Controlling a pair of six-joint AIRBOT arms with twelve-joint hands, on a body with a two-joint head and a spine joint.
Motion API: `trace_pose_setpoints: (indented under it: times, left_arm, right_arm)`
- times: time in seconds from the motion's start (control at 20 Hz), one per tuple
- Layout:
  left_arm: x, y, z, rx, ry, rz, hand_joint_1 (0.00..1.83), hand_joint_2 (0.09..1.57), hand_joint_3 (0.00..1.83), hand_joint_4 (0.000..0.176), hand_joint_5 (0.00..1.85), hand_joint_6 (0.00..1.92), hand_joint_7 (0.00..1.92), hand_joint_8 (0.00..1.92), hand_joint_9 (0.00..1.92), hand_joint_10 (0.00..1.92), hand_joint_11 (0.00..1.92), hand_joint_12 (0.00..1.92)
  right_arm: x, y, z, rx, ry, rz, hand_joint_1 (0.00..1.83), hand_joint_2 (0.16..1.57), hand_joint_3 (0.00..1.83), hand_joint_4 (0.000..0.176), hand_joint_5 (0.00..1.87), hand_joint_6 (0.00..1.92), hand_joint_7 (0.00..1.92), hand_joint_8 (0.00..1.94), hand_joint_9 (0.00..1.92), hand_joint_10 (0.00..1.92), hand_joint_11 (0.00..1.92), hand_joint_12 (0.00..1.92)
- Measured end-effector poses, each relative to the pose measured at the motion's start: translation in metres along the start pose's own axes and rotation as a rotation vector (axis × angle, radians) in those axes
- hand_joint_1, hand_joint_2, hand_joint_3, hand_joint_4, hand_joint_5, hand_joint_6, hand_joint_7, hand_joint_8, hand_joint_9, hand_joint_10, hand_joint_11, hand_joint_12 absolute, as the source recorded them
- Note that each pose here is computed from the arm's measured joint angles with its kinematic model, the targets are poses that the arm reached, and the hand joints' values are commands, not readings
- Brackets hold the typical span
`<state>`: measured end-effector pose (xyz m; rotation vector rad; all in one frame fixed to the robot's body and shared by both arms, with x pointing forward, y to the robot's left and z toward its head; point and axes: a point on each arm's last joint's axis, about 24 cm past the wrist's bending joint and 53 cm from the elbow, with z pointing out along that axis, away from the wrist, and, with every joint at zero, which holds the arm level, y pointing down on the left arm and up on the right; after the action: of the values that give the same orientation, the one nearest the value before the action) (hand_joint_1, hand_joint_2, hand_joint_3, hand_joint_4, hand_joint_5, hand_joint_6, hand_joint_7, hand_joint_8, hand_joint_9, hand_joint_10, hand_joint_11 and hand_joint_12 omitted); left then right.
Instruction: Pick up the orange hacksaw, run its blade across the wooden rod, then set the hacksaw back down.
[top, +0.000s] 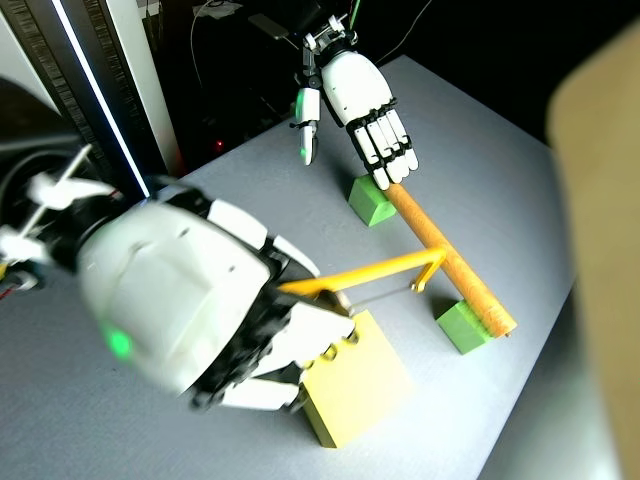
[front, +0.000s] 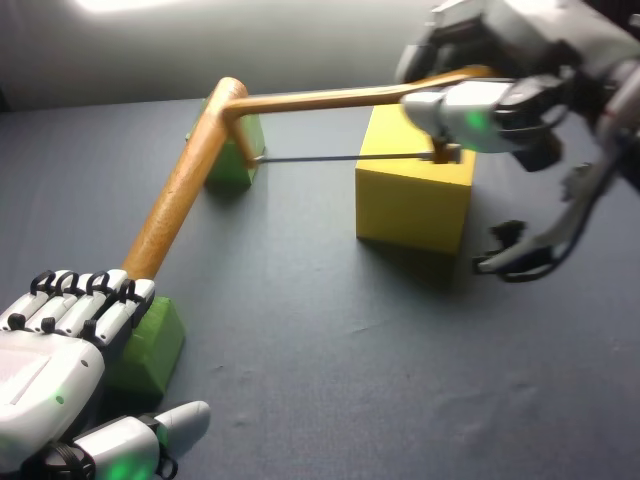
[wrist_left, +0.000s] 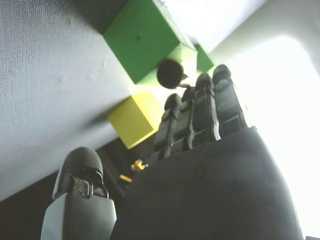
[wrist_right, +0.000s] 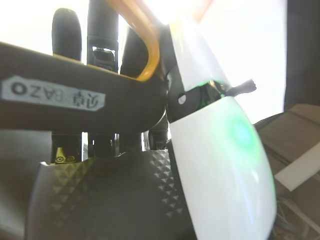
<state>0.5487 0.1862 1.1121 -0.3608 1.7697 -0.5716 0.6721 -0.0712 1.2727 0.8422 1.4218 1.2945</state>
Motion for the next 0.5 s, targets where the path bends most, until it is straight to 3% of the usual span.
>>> trace_pose_setpoints:
  times: [0.2, 0.4, 0.5]
  left_arm:
    - [0.0, 0.0, 0.0, 0.001, -0.001, 0.0, 0.0, 1.18, 0.0, 0.0, 0.0, 0.0, 0.01, 0.01, 0.0, 0.0, 0.0, 0.0]
    - [0.0, 0.0, 0.0, 0.002, 0.0, 0.0, 0.0, 1.18, 0.0, 0.0, 0.0, 0.0, 0.0, 0.0, 0.0, 0.0, 0.0, 0.0]
    - [-0.001, 0.0, 0.001, 0.001, -0.001, 0.002, 0.0, 1.18, 0.0, 0.0, 0.0, 0.0, 0.01, 0.0, 0.0, 0.0, 0.0, 0.0]
  right_arm:
    - [0.043, 0.015, 0.014, -0.025, 0.064, 0.002, 1.19, 1.18, 0.0, 0.0, 0.75, 1.32, 0.96, 1.05, 1.19, 0.12, 0.66, 1.15]
    - [0.07, 0.033, 0.036, -0.052, 0.062, 0.012, 1.2, 1.17, 0.0, 0.0, 0.78, 1.28, 0.98, 1.02, 1.2, 0.13, 0.64, 1.21]
    - [0.084, 0.031, 0.043, -0.042, 0.073, 0.002, 1.2, 1.16, 0.0, 0.0, 0.8, 1.25, 1.0, 0.99, 1.22, 0.14, 0.67, 1.19]
